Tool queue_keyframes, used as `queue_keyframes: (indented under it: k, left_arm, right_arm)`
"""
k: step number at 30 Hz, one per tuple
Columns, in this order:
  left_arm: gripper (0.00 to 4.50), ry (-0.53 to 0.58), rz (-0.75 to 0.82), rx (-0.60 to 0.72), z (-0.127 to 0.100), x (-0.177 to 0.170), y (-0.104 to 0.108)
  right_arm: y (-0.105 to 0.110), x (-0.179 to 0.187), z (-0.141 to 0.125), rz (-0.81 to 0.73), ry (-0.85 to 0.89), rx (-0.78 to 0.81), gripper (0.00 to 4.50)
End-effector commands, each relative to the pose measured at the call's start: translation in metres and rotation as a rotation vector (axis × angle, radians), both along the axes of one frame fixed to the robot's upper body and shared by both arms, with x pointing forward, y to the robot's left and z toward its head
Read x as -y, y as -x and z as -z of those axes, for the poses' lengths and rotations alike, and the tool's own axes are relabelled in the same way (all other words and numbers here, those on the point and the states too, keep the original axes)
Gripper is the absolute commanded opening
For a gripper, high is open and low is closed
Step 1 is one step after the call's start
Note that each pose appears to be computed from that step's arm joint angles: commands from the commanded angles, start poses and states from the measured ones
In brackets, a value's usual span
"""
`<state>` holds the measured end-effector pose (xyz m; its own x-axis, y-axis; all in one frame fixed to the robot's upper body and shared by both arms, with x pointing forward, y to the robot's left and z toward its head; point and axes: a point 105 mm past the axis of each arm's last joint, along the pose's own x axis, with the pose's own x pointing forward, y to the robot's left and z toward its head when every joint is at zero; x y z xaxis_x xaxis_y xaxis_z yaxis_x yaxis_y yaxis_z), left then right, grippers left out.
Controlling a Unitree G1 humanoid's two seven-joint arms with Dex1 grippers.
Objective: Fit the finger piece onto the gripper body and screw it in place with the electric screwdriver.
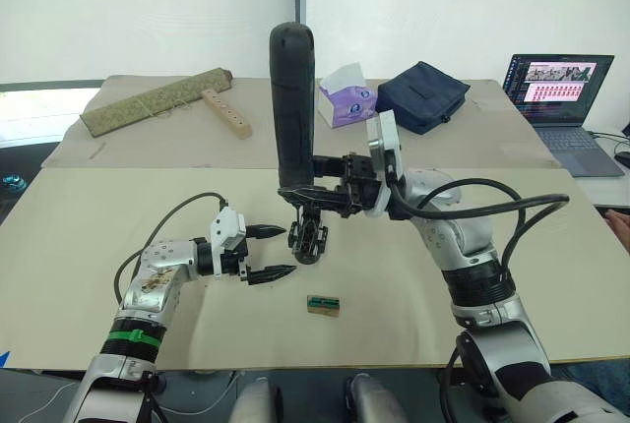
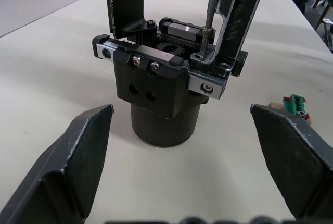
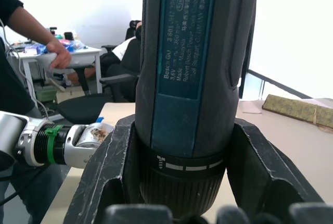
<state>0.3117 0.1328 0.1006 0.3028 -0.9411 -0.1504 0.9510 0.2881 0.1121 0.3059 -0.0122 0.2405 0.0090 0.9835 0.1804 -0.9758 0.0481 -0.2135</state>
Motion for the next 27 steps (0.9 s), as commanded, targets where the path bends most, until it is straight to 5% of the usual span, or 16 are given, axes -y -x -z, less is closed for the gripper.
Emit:
queue_keyframes:
  k: [1, 27]
  left_arm:
    - [4.50, 0.004, 0.013, 0.035, -0.0060, 0.0033, 0.0000]
    - [4.50, 0.011, 0.003, 0.028, -0.0001, 0.0044, -0.0014]
  right_arm:
    - [0.0053, 0.0000, -0.0200, -0.020, -0.027, 0.076, 1.92]
    - [-0.0001, -0.0017, -0.0218, 0.007, -0.028, 0.088, 1.92]
